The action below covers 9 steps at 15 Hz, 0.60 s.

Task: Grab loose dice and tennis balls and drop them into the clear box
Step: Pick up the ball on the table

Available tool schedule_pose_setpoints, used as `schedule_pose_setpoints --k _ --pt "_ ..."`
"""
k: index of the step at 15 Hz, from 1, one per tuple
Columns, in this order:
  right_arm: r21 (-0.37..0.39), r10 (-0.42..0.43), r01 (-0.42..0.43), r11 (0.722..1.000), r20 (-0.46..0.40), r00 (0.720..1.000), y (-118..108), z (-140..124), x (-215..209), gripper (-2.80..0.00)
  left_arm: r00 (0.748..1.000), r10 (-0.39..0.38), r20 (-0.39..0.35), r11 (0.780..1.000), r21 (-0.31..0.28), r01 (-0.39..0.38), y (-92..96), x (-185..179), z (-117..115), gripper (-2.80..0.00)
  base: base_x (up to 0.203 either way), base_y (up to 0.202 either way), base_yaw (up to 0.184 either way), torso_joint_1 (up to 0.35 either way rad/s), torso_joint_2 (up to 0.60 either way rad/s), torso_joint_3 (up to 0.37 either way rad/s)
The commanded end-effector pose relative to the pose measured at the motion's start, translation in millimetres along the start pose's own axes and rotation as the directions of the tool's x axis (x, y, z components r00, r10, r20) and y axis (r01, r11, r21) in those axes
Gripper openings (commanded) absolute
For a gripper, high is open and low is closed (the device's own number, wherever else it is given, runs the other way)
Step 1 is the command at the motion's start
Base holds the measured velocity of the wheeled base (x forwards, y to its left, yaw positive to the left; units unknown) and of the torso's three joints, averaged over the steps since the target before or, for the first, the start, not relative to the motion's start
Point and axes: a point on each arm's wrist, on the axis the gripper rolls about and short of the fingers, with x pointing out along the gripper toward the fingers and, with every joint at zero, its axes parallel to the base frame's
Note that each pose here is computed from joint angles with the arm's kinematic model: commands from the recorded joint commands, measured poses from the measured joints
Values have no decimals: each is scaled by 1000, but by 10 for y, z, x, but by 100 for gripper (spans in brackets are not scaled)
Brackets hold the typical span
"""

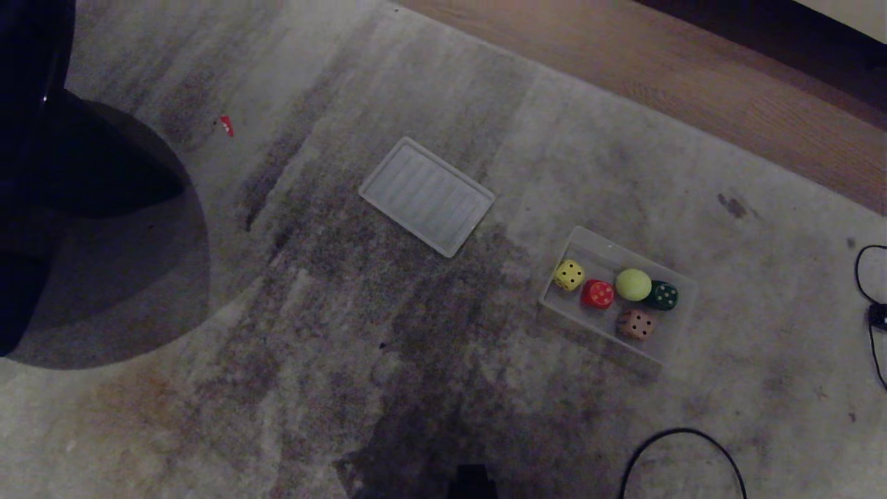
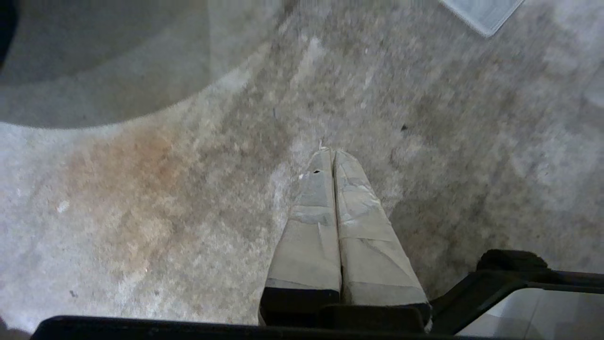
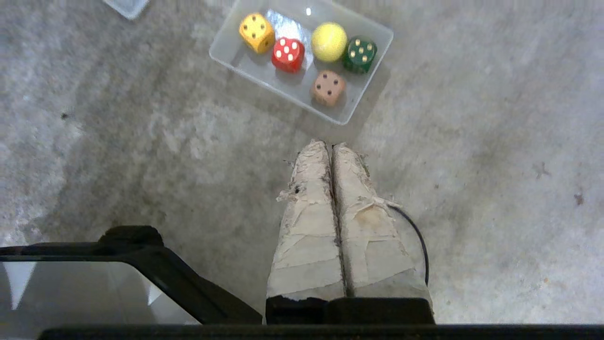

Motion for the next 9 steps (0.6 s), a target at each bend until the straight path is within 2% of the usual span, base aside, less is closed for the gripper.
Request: schedule_pose_setpoints --k 1,9 --pt "0 0 0 1000 -9 1000 0 -20 7 -280 1000 2 -3 1000 0 -2 0 2 -3 -280 0 0 0 7 3 193" --pt "0 0 0 1000 -9 1000 0 -20 7 -280 1000 2 -3 1000 0 -2 0 2 -3 -280 0 0 0 3 3 201"
